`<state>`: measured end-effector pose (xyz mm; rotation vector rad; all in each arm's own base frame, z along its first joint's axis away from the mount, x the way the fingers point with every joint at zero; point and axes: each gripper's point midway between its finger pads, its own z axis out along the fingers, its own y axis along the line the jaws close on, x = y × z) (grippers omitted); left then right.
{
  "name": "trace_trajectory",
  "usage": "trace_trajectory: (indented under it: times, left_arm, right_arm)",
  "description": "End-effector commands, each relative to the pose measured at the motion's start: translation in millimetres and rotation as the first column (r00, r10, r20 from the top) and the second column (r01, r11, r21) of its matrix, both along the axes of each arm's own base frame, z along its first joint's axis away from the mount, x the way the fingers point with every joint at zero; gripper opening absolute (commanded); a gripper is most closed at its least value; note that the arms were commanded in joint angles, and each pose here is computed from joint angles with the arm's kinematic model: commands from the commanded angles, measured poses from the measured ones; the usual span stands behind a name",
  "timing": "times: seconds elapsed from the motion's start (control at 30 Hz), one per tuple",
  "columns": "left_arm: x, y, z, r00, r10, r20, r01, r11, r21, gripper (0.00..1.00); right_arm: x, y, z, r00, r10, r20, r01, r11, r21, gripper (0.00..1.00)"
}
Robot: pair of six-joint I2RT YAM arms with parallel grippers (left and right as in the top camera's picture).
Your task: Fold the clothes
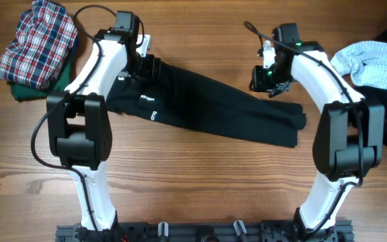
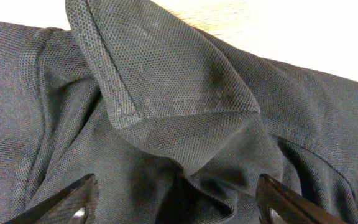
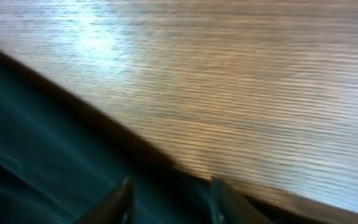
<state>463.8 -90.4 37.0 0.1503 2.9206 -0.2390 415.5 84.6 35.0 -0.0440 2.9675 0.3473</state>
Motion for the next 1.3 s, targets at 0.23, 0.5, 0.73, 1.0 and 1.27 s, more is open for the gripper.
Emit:
trace_trajectory:
  times: [0.23, 0.5, 0.73, 1.0, 1.27]
  left_arm:
    - [-2, 7, -8, 1.0, 0.004, -0.018, -0.004, 1.0, 0.014, 0.82]
    - [-2, 7, -8, 1.0, 0.004, -0.019, -0.004, 1.0, 0.013, 0.82]
    - [-2, 7, -8, 1.0, 0.004, -0.018, -0.004, 1.0, 0.014, 0.84]
    - [-2, 7, -8, 1.0, 0.004, -0.018, -0.004, 1.0, 0.014, 0.86]
    - [-2, 7, -8, 1.0, 0.004, -0.018, -0.004, 1.0, 0.014, 0.86]
  right_arm:
    - [-28, 23, -23, 0.998, 0.005, -0.07, -0.004, 1.0, 0.021, 0.05]
    - [-31, 30, -47, 0.994, 0.0, -0.111, 0.002, 1.0, 0.016, 0.04]
    - [-14, 34, -37, 0.999, 0.002, -0.046, 0.0, 1.0, 0.026, 0.04]
    - [2, 48, 5, 0.999, 0.044, 0.0, -0.044, 0.995, 0.088, 0.04]
    - [-27, 46, 15, 0.993, 0.072, -0.089, -0.064, 0.994, 0.093, 0.04]
